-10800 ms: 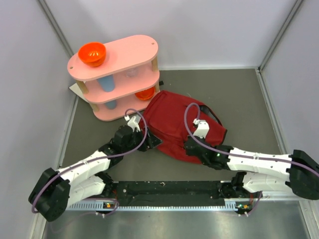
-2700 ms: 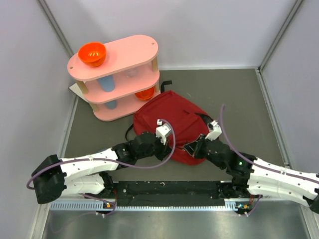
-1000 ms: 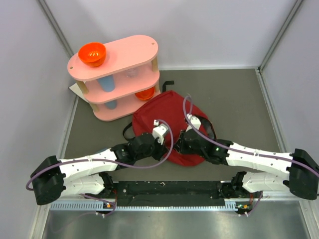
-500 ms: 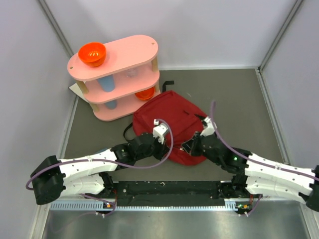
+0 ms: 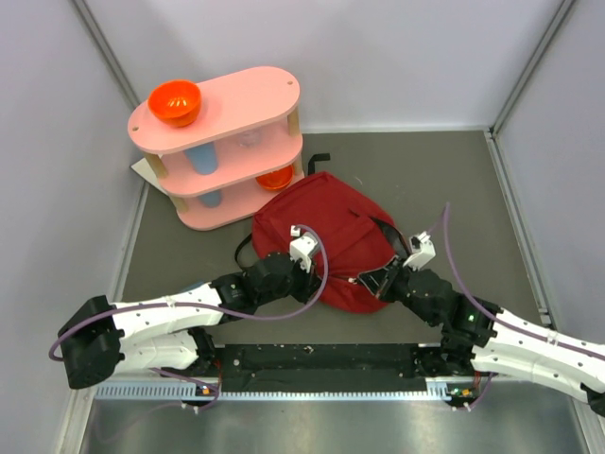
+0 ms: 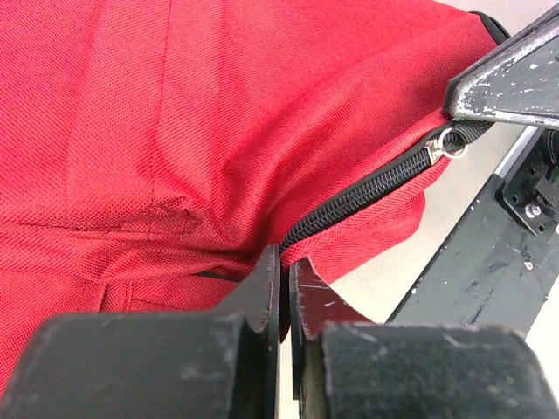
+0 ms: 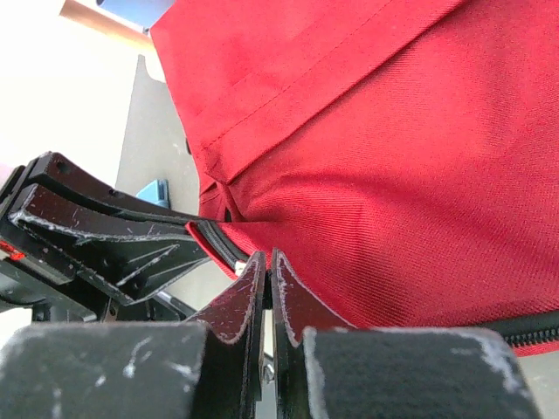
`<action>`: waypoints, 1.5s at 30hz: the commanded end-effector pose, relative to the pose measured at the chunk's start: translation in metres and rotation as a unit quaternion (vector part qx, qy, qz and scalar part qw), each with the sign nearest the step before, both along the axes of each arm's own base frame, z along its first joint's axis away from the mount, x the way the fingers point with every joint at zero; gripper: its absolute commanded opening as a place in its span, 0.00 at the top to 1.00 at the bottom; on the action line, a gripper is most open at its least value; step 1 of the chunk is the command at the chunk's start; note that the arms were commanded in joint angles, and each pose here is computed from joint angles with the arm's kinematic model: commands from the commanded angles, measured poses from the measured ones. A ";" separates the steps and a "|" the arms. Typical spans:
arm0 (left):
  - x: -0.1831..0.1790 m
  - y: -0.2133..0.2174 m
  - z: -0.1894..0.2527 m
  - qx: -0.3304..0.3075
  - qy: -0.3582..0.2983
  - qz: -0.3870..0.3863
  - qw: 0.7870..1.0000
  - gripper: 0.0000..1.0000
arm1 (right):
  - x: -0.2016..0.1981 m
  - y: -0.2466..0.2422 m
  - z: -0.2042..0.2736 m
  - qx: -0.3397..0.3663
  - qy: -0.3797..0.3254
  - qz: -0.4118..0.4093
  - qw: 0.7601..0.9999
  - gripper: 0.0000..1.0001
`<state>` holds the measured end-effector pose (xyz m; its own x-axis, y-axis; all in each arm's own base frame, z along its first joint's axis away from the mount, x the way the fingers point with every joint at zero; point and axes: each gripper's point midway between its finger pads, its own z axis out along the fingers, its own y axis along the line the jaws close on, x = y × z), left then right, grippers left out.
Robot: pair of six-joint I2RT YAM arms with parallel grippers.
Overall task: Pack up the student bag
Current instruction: Zip the student bag at the center of the board.
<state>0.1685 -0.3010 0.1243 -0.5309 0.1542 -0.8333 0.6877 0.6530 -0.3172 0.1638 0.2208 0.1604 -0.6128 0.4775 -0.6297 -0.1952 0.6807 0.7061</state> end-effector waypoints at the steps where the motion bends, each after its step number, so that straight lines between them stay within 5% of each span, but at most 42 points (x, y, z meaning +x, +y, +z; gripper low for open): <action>1: 0.019 0.014 0.004 0.013 -0.019 0.054 0.998 1.00 | 0.014 -0.026 -0.007 -0.034 -0.010 -0.063 0.997 1.00; 36: 0.017 0.009 0.000 0.020 -0.017 0.037 0.999 1.00 | 0.008 -0.043 0.016 -0.010 -0.035 -0.068 0.997 1.00; 45: 0.021 0.044 -0.015 0.066 -0.020 0.093 0.993 1.00 | 0.015 -0.072 0.009 -0.018 -0.042 -0.130 0.991 1.00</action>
<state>0.1730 -0.2918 0.1151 -0.5421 0.1730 -0.8223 0.6573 0.6970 -0.2867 0.1661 0.1730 0.1639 -0.5161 0.5373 -0.6670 -0.1306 0.7203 0.6812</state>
